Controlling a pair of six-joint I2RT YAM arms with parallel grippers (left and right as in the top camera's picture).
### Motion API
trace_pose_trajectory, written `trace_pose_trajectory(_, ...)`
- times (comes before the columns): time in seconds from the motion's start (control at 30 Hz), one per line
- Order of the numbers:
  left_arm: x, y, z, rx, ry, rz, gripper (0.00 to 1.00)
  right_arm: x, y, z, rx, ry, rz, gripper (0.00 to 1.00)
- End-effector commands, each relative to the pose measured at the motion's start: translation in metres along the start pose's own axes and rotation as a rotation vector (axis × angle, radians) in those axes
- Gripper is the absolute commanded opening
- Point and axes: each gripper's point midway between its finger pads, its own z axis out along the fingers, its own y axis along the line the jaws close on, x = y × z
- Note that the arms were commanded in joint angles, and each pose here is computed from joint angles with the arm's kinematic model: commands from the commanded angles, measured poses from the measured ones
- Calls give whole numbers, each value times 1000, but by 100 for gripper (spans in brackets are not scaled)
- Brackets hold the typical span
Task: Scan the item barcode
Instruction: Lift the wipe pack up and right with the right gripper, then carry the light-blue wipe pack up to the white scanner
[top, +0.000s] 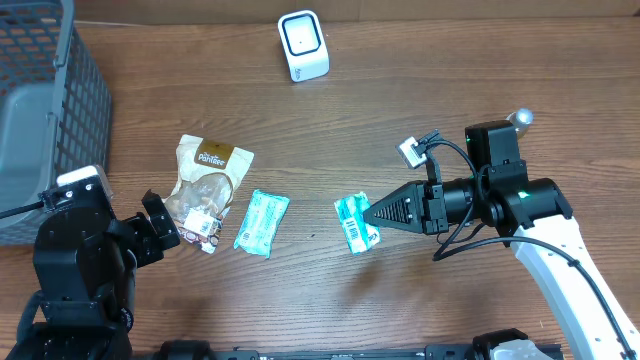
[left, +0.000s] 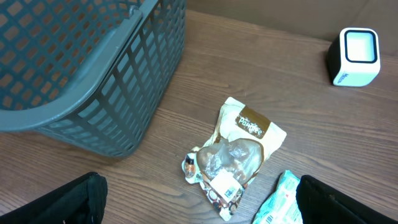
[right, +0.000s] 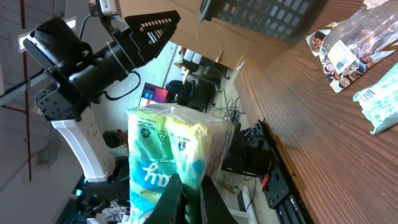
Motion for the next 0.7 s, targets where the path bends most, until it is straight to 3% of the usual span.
trace_pose_trajectory(0.0,-2,3,-2,-12,-12,-8,100,-1,5,-1,0,-4,-22,4)
trace_pose_trajectory(0.47,-2,3,-2,-12,-12,-8,100,-4,6,-1,-2,-7,-38,4)
trace_pose_trajectory(0.67,-2,3,-2,-12,-12,-8,99,-1,21,-2,-88,8,-33,4)
